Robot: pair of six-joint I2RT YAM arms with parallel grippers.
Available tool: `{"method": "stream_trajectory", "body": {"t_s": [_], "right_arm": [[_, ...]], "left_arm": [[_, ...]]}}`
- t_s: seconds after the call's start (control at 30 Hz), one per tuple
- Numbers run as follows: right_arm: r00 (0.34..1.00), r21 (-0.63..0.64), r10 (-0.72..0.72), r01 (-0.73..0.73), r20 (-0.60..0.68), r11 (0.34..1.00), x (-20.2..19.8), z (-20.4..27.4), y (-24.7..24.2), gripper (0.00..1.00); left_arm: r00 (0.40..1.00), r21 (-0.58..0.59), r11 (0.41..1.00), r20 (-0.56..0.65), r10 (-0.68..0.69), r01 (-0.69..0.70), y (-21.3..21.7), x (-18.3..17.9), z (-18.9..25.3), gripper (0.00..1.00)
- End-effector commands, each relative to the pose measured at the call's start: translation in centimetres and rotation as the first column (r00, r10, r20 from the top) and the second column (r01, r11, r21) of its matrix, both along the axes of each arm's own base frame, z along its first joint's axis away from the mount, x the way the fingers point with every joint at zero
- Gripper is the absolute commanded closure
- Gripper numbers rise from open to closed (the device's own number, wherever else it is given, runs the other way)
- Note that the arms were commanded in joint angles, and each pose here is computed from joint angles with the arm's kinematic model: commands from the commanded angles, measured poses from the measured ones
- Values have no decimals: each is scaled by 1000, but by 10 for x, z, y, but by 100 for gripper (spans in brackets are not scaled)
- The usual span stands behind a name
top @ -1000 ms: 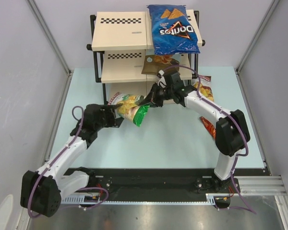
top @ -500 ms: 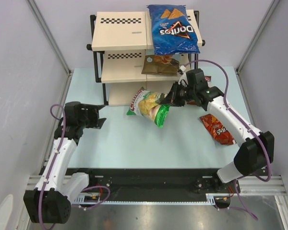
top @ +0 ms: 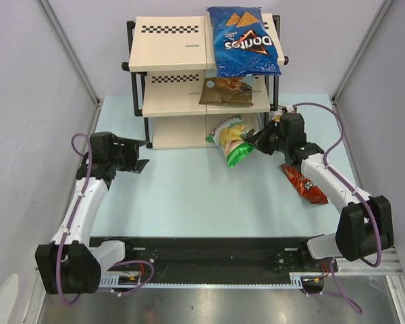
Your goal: Place and organize the chips bags onto the shelf
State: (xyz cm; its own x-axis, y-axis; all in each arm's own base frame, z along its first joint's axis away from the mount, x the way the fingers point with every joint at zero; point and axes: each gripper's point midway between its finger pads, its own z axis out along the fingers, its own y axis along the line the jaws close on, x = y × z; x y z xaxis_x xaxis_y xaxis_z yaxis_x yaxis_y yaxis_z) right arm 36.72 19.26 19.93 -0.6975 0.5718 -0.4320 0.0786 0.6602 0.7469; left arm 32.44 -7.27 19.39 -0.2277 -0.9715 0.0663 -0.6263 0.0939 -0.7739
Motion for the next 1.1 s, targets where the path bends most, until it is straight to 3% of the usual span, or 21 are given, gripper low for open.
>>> {"method": "stream_trajectory", "body": {"t_s": [0.0,0.13,0.33,0.7,1.07], "right_arm": [[961,182,-155,114,229,977,39,69,-7,100],[950,250,-211,152,231,956,52,72,-14,100],[941,171,-325,306,97,936,67,14,-28,100],[911,278,-403,411,-88,868,98,-50,-11,100],[826,267,-518,562,-222,783,112,-94,-15,100]], "left_arm": [[991,23,998,118,-60,58,-3,19,37,30],[991,19,998,117,-68,66,-5,21,38,30],[990,-19,999,130,-47,50,-6,18,37,31],[989,-23,998,135,-52,56,-5,23,39,31],[994,-50,997,100,-54,59,-5,19,23,31]]}}
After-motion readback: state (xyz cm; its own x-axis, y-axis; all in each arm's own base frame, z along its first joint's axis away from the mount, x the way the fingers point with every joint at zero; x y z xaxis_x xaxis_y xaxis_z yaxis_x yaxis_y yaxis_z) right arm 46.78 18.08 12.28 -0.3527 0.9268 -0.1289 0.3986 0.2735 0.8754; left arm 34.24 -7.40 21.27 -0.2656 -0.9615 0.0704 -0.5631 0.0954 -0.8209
